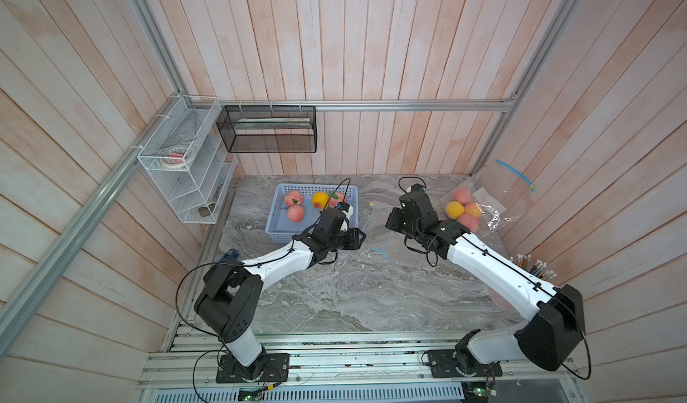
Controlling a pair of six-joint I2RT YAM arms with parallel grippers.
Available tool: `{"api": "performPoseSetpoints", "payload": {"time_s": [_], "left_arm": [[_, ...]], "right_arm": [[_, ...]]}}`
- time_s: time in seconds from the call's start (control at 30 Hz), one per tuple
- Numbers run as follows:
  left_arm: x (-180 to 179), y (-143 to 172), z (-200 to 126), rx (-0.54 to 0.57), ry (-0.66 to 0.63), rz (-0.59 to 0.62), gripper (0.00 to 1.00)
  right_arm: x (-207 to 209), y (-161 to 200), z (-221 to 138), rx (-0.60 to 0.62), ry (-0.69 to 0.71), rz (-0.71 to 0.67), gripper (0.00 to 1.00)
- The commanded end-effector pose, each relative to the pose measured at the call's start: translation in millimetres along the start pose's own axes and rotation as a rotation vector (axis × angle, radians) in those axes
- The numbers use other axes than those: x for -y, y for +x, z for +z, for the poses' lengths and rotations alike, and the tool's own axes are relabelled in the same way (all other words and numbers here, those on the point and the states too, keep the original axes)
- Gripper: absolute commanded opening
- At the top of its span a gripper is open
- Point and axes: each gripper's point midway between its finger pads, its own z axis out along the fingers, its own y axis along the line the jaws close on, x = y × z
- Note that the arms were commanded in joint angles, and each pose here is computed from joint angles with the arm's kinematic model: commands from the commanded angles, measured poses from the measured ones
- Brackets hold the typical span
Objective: Place the peach in a zip-top bag and seal the zipper
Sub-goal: Open the zipper of the food storage bag at the center of the board, then pick up the peach from the basket.
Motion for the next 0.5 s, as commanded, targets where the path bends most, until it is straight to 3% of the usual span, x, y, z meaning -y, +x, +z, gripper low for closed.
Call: {"api": "performPoseSetpoints", "payload": {"time_s": [0.0, 0.13, 0.23, 0.3, 0.47], "left_arm": [[10.9, -29.0, -10.9, 0.043, 0.066, 0.039, 0.51], [10.2, -47.0, -33.0, 0.079, 0.169, 0.075, 0.68], [-10.7, -61.0, -52.2, 0.146, 0.141, 0.092, 0.83], [-38.6, -69.3, -61.4, 0.178, 0.052, 0.087, 0.88], [-144.1, -82.4, -82.7, 0.201, -0.347, -0.044, 0.97]], "right_arm": [[-3.3, -2.5, 15.2, -0.020, 0.008, 0.021, 0.00], [-10.5, -9.1, 36.3, -0.028, -0.031, 0.043, 0.00], [-23.6, -12.0, 46.9, -0.039, -0.107, 0.040, 0.00], [-28.8, -10.6, 54.5, -0.047, -0.132, 0.028, 0.00], [-29.6, -5.7, 74.4, -0.093, -0.133, 0.011, 0.00]]}}
